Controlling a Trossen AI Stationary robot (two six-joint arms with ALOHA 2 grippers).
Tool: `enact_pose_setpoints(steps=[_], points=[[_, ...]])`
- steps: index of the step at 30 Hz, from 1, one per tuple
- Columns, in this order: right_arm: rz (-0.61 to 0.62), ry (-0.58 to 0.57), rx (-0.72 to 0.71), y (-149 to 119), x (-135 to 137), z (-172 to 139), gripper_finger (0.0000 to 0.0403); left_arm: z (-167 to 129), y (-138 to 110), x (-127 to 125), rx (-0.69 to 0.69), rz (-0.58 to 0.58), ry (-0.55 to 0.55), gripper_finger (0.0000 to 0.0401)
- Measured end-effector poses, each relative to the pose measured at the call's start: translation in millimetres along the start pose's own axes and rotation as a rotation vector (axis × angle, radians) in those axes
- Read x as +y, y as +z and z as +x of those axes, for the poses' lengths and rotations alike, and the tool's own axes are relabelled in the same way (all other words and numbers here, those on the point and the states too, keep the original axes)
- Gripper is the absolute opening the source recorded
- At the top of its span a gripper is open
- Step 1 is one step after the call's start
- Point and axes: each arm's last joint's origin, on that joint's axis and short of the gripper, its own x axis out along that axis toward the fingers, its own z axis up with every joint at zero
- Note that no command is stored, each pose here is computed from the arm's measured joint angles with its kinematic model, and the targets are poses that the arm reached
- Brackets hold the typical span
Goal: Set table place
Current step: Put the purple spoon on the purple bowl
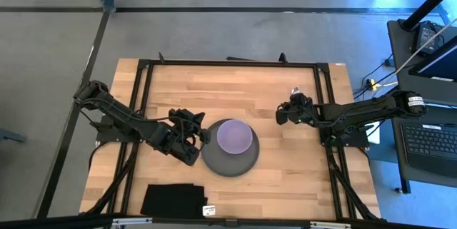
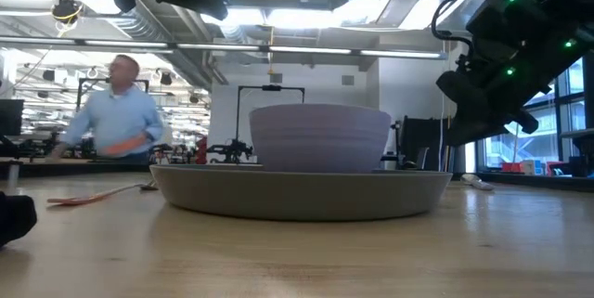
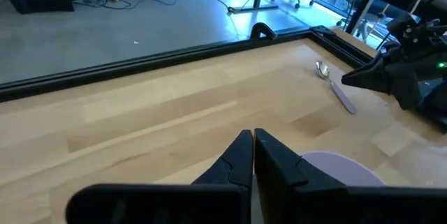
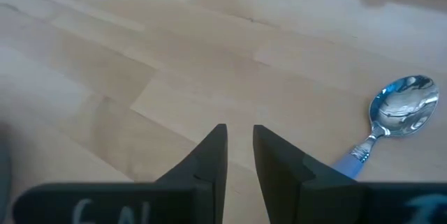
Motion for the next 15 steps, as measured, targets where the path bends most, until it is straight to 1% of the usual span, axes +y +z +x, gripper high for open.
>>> enact_pose_setpoints(steps=[4,10,15], points=[[0.0,0.001,-0.001,0.1,0.1,0.0,0.0074,-0.3,-0.1,-0.1,0.0,0.003,-0.001,0.0002],[0.013,0.012,-0.013,1.4,1.5,-0.1,0.0074,-0.3,-0.1,-0.1,0.0,0.072,-0.001,0.0002],[0.015,-0.028,-0.062,2.8,0.3,-0.2,0.0074,-0.3,-0.1,-0.1,0.0,0.078,-0.001,0.0014]])
